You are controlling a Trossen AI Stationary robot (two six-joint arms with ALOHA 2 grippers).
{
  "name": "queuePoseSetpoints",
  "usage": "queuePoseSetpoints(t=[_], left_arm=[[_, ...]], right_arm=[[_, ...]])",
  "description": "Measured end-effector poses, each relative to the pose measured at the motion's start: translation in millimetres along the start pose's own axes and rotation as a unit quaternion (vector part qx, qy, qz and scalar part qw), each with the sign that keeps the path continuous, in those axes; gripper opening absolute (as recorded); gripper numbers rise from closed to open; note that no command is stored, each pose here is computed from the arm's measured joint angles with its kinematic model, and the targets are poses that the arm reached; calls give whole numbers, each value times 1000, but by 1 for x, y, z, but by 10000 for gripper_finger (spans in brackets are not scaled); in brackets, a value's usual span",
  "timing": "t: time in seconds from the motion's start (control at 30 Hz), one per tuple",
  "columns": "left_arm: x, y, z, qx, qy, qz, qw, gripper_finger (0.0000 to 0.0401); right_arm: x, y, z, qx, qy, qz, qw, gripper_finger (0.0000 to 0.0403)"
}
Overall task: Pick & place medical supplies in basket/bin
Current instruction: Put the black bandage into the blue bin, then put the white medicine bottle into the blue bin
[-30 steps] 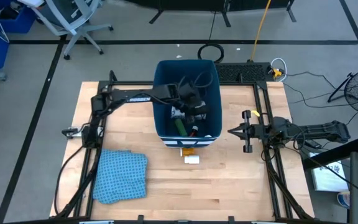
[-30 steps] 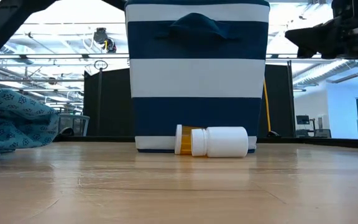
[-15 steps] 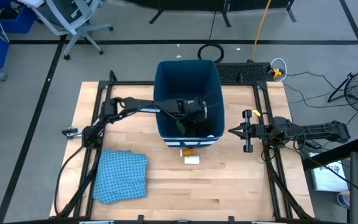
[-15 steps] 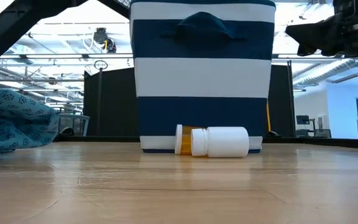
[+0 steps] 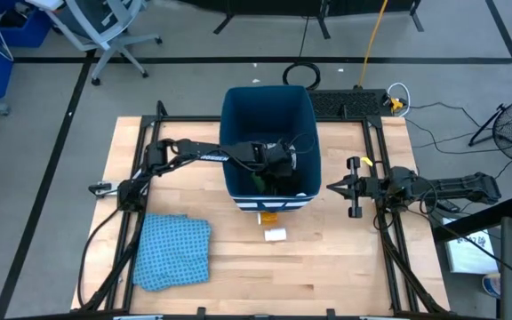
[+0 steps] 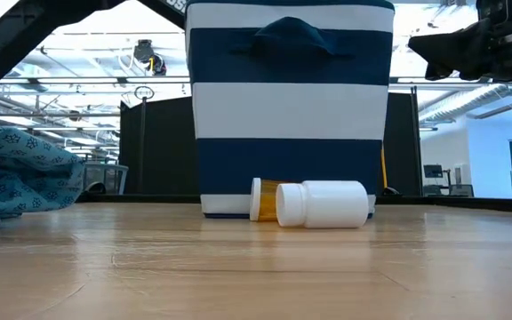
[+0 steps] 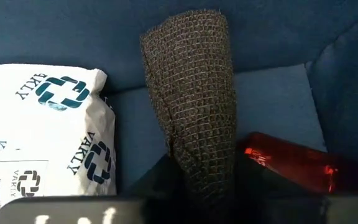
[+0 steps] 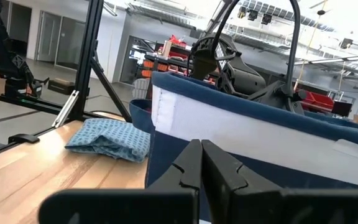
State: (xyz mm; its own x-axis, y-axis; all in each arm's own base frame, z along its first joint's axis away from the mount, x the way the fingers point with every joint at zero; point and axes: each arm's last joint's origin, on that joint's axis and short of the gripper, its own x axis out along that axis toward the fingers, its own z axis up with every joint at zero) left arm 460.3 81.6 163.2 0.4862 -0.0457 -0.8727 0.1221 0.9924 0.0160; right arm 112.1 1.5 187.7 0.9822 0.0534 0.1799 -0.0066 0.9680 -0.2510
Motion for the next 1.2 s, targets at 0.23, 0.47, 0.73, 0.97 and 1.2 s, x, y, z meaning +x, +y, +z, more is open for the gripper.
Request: queuePoseSetpoints(t=[0.23, 0.47, 0.73, 0.97, 1.2], left_arm=[[-7, -2, 3, 8, -4, 16, 1000, 180], [-71, -9, 25, 38, -78, 53, 995, 262], [-205, -43, 27, 91, -165, 68, 980, 265], [-334, -87, -22, 109, -237, 90, 961, 152], [-343, -110, -108, 28, -264, 87, 960, 14]], right_arm=[[0, 0, 0, 0, 0, 1, 1000, 0], [0, 0, 0, 0, -2, 1, 1000, 0], [0, 0, 1, 0, -5, -1, 1000, 0], [0, 0, 2, 0, -8, -3, 1000, 0], [0, 0, 2, 11, -10, -3, 1000, 0]])
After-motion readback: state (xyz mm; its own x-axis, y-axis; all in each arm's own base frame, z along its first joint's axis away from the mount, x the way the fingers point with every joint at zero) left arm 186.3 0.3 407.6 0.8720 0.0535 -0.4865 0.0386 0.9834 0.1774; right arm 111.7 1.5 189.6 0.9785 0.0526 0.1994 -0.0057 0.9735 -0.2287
